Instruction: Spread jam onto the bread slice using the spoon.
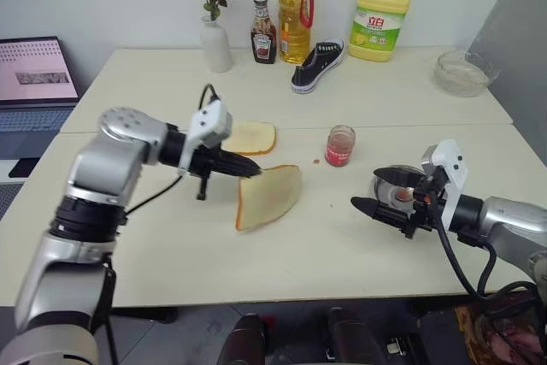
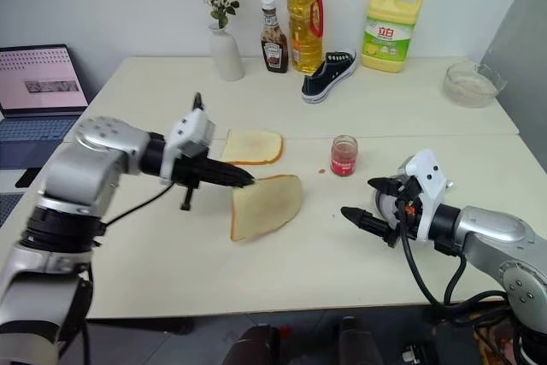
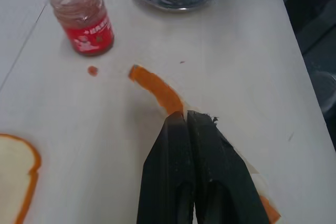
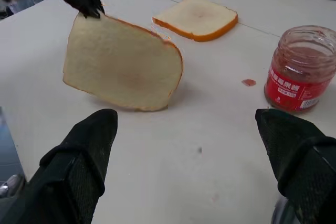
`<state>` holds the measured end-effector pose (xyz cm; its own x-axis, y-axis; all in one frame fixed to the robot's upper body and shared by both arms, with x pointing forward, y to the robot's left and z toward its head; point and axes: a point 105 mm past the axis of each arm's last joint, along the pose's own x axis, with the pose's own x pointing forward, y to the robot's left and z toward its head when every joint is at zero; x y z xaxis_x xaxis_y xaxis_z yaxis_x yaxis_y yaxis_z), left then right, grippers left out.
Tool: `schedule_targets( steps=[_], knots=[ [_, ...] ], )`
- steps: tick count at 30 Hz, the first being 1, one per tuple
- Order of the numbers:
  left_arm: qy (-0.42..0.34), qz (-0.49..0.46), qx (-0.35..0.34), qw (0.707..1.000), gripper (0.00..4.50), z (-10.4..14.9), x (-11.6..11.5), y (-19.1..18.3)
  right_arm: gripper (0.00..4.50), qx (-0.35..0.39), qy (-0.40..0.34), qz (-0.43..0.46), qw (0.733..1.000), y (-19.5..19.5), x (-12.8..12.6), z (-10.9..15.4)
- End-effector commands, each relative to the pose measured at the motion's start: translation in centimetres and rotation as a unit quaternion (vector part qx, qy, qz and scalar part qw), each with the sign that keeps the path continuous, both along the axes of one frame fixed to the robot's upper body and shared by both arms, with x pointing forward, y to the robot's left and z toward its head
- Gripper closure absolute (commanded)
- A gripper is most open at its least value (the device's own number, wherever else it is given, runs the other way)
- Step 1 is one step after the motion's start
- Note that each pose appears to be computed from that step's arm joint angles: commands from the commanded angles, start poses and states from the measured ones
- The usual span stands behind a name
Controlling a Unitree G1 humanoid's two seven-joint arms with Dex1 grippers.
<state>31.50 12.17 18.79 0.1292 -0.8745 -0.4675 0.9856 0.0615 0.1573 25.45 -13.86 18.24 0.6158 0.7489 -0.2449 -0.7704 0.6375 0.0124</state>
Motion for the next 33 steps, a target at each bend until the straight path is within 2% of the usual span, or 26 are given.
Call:
schedule_targets(
  steps=[1,7,12,16,19,26,29,33],
  knots=[
    [-0.017,-0.038,0.003,0.999,4.48,-0.8,-1.3,-2.3,0.00,0.005,-0.014,0.000,1.000,0.3,-0.3,0.5],
    [0.004,-0.064,-0.042,0.997,4.48,0.9,-2.4,-3.3,0.00,0.004,-0.009,-0.005,1.000,0.0,-0.5,0.4],
    [0.028,-0.070,-0.054,0.996,4.48,1.1,-2.6,-2.7,0.00,0.001,-0.009,-0.009,1.000,-0.2,-0.4,0.5],
    [0.053,-0.067,-0.102,0.991,4.48,2.7,-2.7,-3.0,0.00,0.000,-0.008,-0.008,1.000,-0.2,-0.4,0.4],
    [0.041,-0.057,-0.062,0.996,4.48,1.1,-2.3,-2.2,0.00,-0.001,-0.007,-0.008,1.000,-0.2,-0.4,0.4],
    [-0.015,-0.003,0.071,0.997,4.48,-6.2,1.0,1.2,0.00,-0.003,-0.006,-0.007,1.000,-0.1,-0.2,0.4],
    [-0.059,0.015,0.086,0.994,4.48,-7.0,2.8,1.3,0.00,-0.003,-0.007,-0.007,1.000,-0.1,-0.2,0.4],
    [-0.092,0.024,0.062,0.994,4.48,-6.2,4.4,0.1,0.00,-0.004,-0.007,-0.008,1.000,-0.1,-0.1,0.4]
  ],
)
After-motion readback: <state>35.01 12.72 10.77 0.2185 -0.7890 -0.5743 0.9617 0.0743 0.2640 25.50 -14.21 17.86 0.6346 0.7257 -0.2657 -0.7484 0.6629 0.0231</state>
